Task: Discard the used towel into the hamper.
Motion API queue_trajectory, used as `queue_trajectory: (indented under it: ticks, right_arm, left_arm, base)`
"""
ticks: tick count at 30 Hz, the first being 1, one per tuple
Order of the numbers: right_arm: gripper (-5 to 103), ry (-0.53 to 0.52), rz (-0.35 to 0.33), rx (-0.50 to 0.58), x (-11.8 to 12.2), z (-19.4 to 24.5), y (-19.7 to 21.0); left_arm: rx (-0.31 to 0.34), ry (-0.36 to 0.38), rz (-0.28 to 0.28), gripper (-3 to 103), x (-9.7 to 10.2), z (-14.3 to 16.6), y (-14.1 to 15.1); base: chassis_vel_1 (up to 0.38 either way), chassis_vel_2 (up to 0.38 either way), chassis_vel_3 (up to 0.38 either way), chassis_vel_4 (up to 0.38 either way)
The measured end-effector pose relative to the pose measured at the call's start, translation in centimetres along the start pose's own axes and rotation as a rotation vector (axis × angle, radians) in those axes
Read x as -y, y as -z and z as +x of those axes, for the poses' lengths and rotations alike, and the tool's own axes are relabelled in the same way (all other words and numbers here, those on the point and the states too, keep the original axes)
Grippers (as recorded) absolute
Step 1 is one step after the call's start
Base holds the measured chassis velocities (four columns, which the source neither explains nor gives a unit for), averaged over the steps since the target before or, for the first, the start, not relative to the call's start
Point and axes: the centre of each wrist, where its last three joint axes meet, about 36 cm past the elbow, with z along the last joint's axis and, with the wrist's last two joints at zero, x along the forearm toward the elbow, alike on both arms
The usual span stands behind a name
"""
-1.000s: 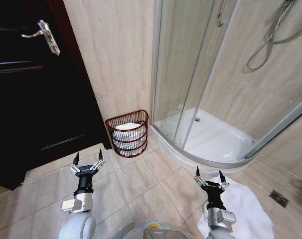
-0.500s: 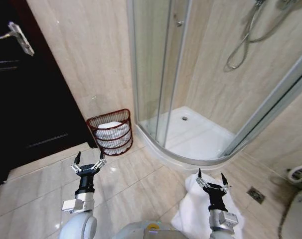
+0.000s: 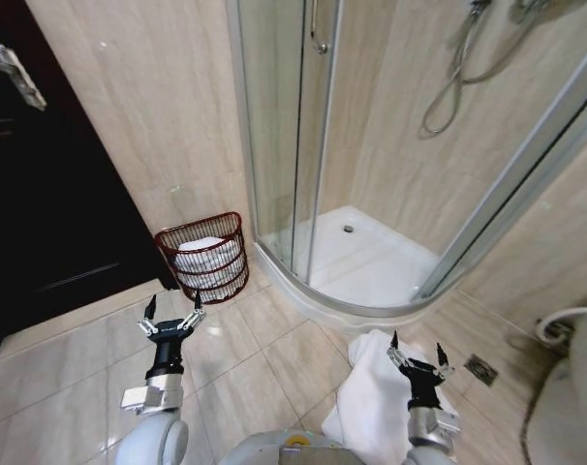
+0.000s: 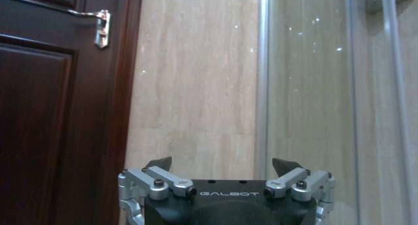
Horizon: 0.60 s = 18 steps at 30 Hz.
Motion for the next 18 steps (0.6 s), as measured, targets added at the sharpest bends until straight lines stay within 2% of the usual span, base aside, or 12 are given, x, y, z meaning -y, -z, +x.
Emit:
queue_trajectory:
  ticks: [7,10,13,18]
  right_arm:
    - [100,-0.045,0.002,-0.07,1.0,-0.7,-2.2]
    - [100,-0.053,-0.038,-0.139,1.1,-0.9,-2.8]
    - [100,-0.009,-0.059,-0.174,1.7,-1.1,-3.7]
    - [100,0.084,-0.037,-0.191,3.0,-1.4,-6.2]
  left_arm:
    - [0.021,-0.004,0.007,100,0.1,0.1,-0.1]
    - [0.024,-0.005,0.015,100,0.4,0.1,-0.1]
    - [0.021,-0.01,0.016,100,0.8,0.3,-0.1]
    - [0.017,-0.015,0.009,100,0.7,0.6,-0.2]
  base:
    - [-0.08,-0.049,-0.017,-0.032]
    - [0.0,0.0,0.0,0.0]
    - [0.0,0.0,0.0,0.0]
    - [0.0,0.0,0.0,0.0]
